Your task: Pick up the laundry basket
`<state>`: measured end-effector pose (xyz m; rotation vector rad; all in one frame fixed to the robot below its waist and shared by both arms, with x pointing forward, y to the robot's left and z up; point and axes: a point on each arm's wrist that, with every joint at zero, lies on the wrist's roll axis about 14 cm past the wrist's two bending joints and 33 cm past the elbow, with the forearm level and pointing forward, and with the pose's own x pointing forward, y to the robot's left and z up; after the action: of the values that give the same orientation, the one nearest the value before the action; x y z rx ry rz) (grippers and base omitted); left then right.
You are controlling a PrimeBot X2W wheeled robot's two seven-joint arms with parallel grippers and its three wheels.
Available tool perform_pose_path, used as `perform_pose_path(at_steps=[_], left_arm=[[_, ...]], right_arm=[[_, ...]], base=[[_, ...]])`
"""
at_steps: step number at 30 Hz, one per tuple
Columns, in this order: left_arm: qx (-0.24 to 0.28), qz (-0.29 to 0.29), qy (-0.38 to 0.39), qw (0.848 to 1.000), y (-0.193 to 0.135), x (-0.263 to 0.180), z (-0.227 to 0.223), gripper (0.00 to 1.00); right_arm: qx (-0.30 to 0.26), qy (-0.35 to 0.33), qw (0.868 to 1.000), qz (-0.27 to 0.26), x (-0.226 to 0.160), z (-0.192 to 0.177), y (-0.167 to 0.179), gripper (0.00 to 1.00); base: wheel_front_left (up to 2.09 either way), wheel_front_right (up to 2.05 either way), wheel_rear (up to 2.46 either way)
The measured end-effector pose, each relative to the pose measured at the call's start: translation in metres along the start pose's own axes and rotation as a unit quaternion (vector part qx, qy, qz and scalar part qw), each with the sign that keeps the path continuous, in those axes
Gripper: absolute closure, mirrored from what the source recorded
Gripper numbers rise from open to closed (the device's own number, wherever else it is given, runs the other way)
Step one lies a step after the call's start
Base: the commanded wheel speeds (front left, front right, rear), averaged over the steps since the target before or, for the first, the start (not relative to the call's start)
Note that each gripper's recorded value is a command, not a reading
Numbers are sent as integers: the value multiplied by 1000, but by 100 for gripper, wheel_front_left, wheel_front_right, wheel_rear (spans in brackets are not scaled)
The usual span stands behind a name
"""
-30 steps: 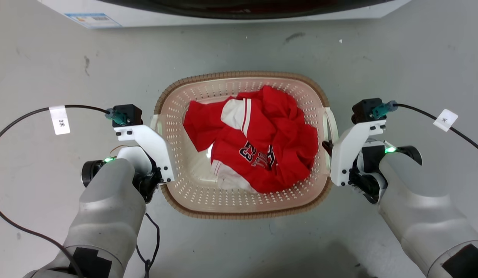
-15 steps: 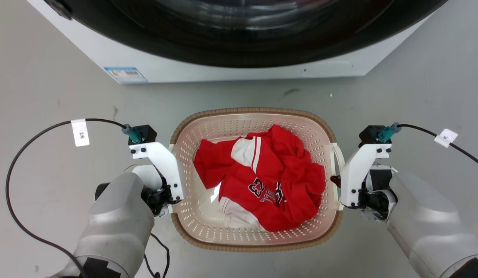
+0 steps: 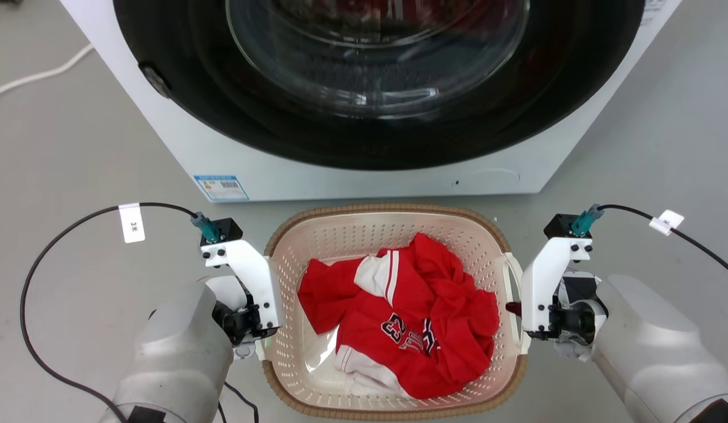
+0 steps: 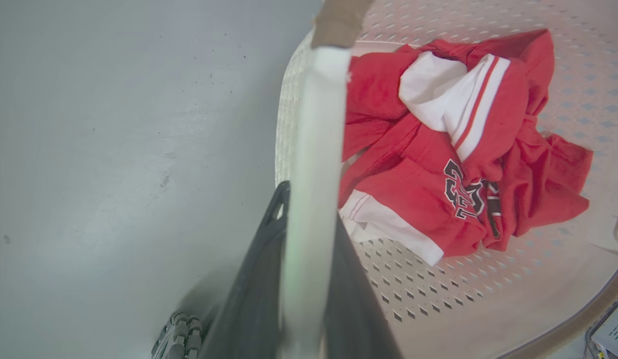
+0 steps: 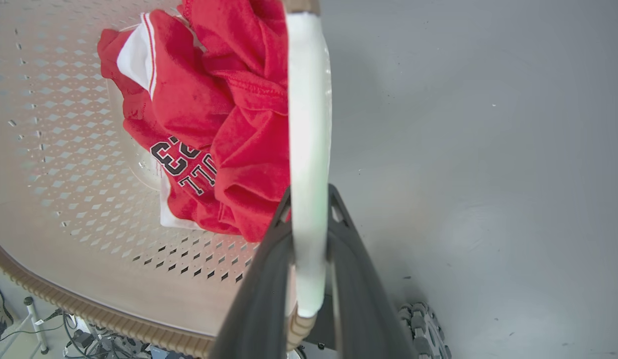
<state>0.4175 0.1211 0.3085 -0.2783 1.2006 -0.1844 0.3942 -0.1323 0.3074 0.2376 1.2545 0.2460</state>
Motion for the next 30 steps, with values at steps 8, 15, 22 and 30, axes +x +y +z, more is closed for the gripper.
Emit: perform_pose_path(at_steps=[8, 15, 22, 30], left_arm=[[5, -5, -6, 1000, -8, -26, -7, 100], [11, -7, -10, 1000, -13, -44, -16, 100], [11, -9, -12, 1000, -15, -58, -25, 100], [9, -11, -7, 1000, -16, -63, -37, 100]], right_arm=[[-1, -5, 1000, -4, -26, -4, 5, 100], [2, -9, 1000, -4, -44, -9, 10, 100], [1, -4, 1000, -5, -57, -17, 15, 100], [2, 1, 1000, -4, -62, -27, 19, 100]], base=[[0, 0, 0], [0, 0, 0], [0, 0, 0], [0, 0, 0]])
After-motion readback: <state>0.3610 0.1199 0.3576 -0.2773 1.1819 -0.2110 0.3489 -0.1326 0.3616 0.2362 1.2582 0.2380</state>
